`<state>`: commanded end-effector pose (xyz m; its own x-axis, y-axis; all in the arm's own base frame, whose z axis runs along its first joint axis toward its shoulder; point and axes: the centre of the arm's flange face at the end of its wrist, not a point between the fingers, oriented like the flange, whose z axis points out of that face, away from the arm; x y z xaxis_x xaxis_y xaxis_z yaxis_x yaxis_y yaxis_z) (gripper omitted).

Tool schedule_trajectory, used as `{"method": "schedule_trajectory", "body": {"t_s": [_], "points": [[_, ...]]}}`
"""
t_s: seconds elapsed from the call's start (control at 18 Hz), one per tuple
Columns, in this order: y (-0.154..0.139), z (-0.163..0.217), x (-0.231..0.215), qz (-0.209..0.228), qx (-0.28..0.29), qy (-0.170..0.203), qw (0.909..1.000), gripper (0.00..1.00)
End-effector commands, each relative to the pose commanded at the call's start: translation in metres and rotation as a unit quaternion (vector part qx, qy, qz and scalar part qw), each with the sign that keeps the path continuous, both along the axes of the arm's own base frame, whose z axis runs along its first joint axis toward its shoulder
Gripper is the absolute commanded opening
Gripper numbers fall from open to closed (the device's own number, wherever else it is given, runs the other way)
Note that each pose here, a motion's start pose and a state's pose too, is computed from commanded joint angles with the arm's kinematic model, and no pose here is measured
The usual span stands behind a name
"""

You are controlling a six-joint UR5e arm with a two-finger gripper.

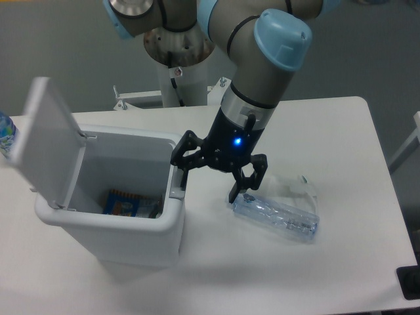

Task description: Open the trash can

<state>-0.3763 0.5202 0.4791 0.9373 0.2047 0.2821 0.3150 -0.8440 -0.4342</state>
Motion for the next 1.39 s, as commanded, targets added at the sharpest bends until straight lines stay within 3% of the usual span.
{"method": "schedule_trajectory", "body": {"t_s": [0.28,0.44,0.67,1.0,1.22,1.39], "points": [[-0.006,0.023,-0.015,0.009,0.015,0.019,0.9997,1.0],[-0.032,0.029,-0.048,0.036,0.021,0.034,0.9986,1.0],[-0.086,0.02,-0.117,0.076,0.032,0.075,0.9938,1.0],[-0.155,-0.018,-0.188,0.029,-0.022,0.138,0.9897,1.0],[-0.176,-0.049,-0.211,-0.049,-0.12,0.185,0.9741,1.0],[-0.187,-0.063,-0.223,-0.087,-0.145,0.198,0.9655,1.0]]}}
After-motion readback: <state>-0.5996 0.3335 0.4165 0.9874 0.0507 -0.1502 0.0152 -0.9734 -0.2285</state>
